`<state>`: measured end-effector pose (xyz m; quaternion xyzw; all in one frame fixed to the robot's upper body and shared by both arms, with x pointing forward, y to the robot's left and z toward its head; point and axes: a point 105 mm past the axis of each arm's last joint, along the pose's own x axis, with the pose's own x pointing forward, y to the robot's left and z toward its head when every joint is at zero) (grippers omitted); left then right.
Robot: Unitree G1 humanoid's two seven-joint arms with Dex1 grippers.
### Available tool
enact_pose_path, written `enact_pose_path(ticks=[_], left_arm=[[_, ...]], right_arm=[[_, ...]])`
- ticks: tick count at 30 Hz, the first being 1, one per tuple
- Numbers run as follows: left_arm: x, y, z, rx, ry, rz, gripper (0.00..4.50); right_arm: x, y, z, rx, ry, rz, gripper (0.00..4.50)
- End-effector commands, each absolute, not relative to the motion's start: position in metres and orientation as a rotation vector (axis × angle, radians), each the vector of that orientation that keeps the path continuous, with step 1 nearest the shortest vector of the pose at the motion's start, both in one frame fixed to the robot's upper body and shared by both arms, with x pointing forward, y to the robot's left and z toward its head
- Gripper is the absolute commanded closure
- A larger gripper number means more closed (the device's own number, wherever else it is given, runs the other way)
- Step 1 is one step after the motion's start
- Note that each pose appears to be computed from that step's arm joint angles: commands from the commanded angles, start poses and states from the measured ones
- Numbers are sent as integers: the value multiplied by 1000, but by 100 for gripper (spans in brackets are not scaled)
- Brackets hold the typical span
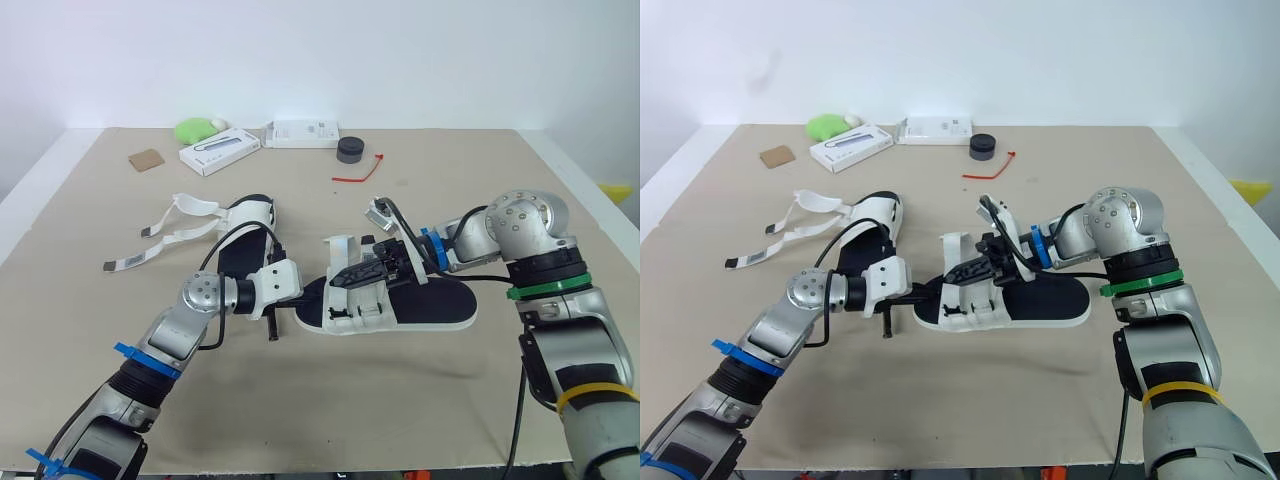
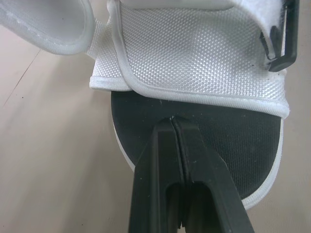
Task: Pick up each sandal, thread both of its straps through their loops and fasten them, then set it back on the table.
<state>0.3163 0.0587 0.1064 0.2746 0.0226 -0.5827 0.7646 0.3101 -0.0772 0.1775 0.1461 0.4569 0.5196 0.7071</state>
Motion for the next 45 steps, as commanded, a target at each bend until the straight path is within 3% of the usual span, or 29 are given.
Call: enact_pose_path(ticks=[1,10,22,40,45], left_arm=[[314,69,78,610,180,-1254,450],[313,68,78,610,178,-1257,450],[312,69,77,609,182,-1256,450],[313,69,77,606,186,-1254,450],[314,67,78,604,182,-1257,450]], right_arm=[[307,-78,185,312,984,1185,444],[304,-83,170,299,1020,1152,444],[322,-92,154,203,944,1062,444],[295,-73,170,88,899,1224,444],[289,-75,159,15,903,1208,444]])
